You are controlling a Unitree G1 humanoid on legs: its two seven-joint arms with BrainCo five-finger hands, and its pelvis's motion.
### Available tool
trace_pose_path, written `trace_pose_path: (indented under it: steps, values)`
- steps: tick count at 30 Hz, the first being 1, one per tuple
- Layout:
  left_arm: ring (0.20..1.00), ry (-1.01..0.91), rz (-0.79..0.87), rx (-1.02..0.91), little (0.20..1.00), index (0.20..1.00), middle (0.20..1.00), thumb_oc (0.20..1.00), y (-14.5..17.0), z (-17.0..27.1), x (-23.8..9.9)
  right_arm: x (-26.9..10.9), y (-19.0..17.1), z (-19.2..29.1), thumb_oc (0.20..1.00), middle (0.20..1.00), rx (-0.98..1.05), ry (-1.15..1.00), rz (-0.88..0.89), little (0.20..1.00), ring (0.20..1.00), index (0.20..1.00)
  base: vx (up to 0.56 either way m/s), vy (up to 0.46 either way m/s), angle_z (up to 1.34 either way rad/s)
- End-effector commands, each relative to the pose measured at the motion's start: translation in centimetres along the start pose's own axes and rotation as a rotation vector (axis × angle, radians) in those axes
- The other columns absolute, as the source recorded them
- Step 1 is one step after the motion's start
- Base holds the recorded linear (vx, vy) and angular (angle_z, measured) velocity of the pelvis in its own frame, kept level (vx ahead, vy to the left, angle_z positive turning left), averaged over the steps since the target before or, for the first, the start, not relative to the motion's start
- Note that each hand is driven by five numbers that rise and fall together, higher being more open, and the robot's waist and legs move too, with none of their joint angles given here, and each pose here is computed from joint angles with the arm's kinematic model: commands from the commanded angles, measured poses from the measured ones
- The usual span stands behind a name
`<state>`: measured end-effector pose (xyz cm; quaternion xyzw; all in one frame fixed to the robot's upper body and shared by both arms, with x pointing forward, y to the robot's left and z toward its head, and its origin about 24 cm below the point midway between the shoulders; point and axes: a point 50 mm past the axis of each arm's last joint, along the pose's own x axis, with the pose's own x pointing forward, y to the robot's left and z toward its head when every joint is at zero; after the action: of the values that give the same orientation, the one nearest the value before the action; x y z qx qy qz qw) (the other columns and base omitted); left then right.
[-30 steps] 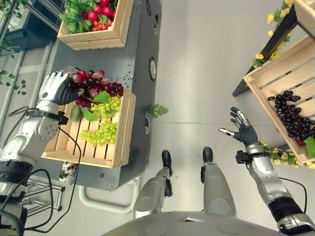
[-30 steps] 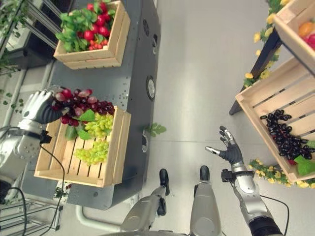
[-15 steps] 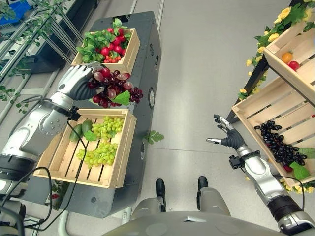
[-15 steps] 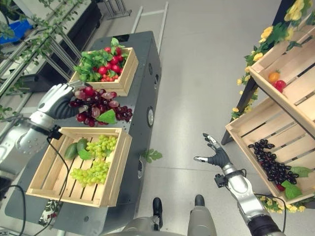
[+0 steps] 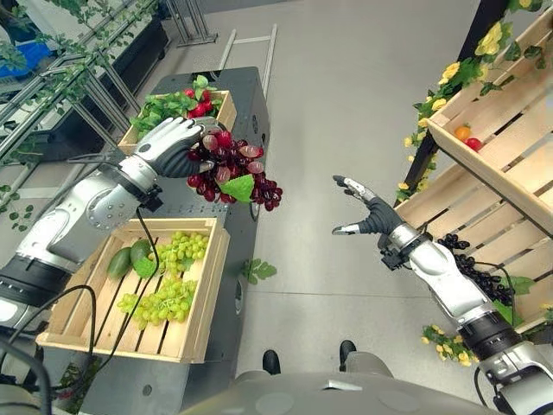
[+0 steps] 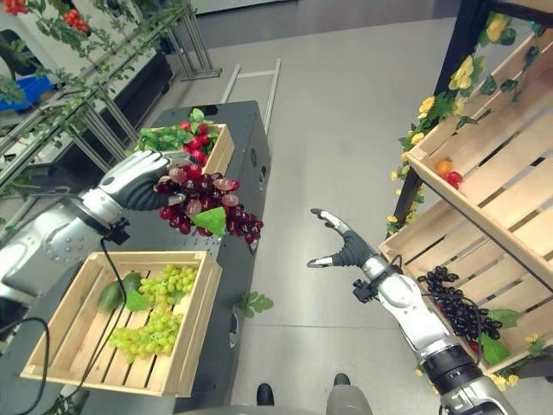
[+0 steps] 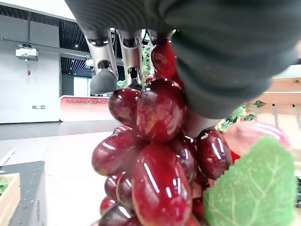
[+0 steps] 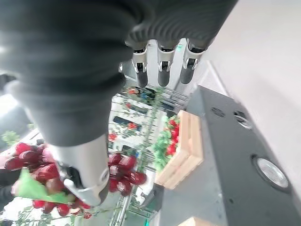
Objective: Pick up the fruits from the basket on one side to the basket on the other side
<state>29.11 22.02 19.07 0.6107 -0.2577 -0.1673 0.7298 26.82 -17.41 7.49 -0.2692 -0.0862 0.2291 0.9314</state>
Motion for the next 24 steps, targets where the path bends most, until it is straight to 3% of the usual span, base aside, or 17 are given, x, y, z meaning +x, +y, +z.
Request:
trace_pose_path:
  steps: [1, 24]
  values:
    - [0.2, -0.092, 0.126, -0.007, 0.2, 0.2, 0.2, 0.2, 3.6, 1.5, 1.3, 1.6, -0.6, 3.3, 1.0, 1.0, -0.046, -0.161, -0.025, 1.0, 1.0, 1.0, -0.01, -0.019, -0.08]
    - [0.2, -0.321, 0.056, -0.146, 0.2, 0.2, 0.2, 0.2, 3.1, 6.1, 3.1, 2.3, 2.1, 4.3, 1.0, 1.0, 0.228, -0.196, 0.214, 1.0, 1.0, 1.0, 0.01, -0.005, -0.05]
